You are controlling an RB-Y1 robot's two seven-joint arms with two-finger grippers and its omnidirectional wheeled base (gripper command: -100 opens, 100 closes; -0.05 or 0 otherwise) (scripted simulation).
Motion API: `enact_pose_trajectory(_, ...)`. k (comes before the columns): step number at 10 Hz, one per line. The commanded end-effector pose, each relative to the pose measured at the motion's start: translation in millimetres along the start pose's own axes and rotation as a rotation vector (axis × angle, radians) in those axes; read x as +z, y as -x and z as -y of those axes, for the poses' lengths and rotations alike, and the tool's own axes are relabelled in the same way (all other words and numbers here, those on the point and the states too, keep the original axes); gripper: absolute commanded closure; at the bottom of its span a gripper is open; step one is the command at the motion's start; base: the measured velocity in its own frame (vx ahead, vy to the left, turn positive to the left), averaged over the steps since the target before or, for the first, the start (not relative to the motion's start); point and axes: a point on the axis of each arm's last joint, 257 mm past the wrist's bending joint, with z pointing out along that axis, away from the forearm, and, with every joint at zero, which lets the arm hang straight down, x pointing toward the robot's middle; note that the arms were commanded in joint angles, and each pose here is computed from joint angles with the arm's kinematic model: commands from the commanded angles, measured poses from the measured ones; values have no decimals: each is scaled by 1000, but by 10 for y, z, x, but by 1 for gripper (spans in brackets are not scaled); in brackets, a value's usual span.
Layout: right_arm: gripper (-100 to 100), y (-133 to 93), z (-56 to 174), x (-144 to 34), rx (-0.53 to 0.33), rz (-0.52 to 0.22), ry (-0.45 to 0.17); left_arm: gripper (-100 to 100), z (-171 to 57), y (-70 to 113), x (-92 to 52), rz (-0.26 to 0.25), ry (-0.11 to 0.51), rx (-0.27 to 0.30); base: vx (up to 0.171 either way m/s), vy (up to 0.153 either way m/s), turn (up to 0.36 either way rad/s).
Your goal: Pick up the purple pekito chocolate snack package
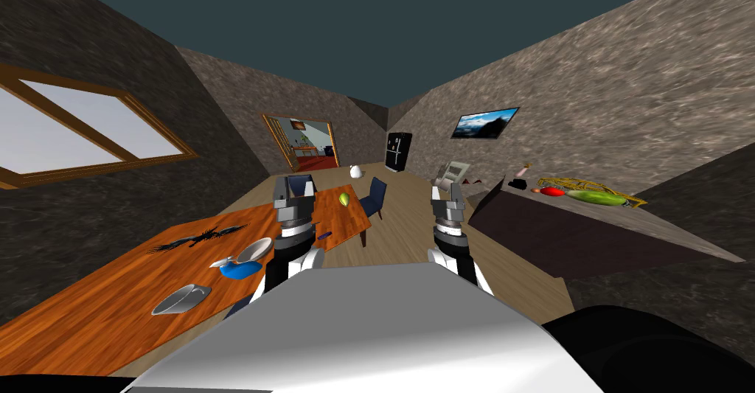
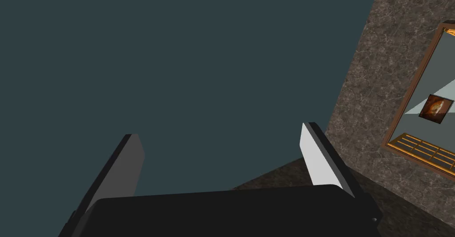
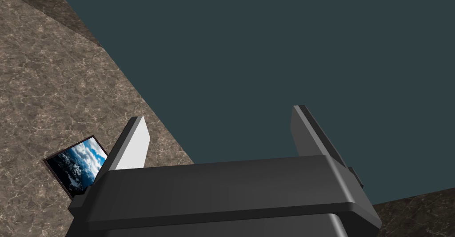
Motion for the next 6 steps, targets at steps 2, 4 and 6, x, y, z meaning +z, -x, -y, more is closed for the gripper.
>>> enact_pose_trajectory(2, 0, 0, 0, 0, 0, 0, 0, -100, -165, -80, -43, -68, 34, 7, 4, -1, -2)
enact_pose_trajectory(4, 0, 0, 0, 0, 0, 0, 0, -100, -396, -116, -100, -116, 83, 12, 13, -4, -5)
enact_pose_trajectory(6, 0, 0, 0, 0, 0, 0, 0, -100, -699, -107, -173, -145, 149, 14, 18, -4, -6)
